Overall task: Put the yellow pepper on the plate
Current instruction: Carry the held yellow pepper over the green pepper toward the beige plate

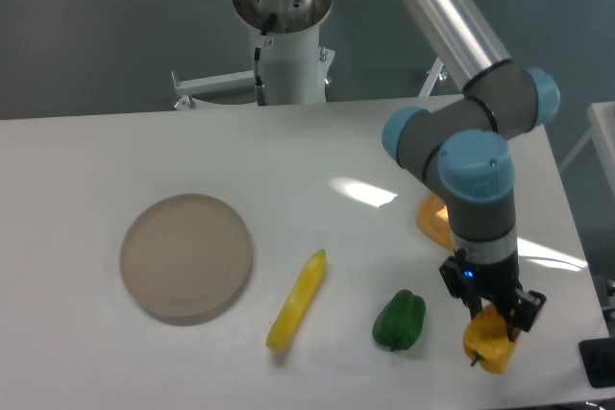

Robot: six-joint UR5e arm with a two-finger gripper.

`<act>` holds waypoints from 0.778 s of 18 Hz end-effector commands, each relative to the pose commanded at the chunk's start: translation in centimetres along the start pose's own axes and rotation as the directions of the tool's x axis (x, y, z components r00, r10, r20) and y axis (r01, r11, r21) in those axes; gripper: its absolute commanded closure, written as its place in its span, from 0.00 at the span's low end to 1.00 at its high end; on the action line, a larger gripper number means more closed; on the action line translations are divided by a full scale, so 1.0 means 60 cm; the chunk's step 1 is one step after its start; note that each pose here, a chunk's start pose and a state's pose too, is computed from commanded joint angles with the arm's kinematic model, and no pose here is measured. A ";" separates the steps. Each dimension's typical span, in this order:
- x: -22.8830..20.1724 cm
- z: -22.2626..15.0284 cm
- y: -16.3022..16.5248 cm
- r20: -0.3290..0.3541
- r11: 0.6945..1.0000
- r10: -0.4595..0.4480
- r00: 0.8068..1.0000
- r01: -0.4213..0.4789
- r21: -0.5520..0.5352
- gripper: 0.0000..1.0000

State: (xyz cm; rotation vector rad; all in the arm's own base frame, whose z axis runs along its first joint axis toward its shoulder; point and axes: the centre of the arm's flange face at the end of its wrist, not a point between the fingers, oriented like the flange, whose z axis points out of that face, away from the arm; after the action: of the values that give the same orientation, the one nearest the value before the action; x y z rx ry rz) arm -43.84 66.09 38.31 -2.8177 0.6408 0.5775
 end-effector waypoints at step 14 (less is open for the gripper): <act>0.258 -0.154 -0.108 -0.190 0.969 -0.212 0.959 0.231 0.084 0.59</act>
State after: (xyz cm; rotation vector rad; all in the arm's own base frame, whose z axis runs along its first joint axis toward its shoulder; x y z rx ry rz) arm -25.05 63.54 40.94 -2.8098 0.3628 0.2432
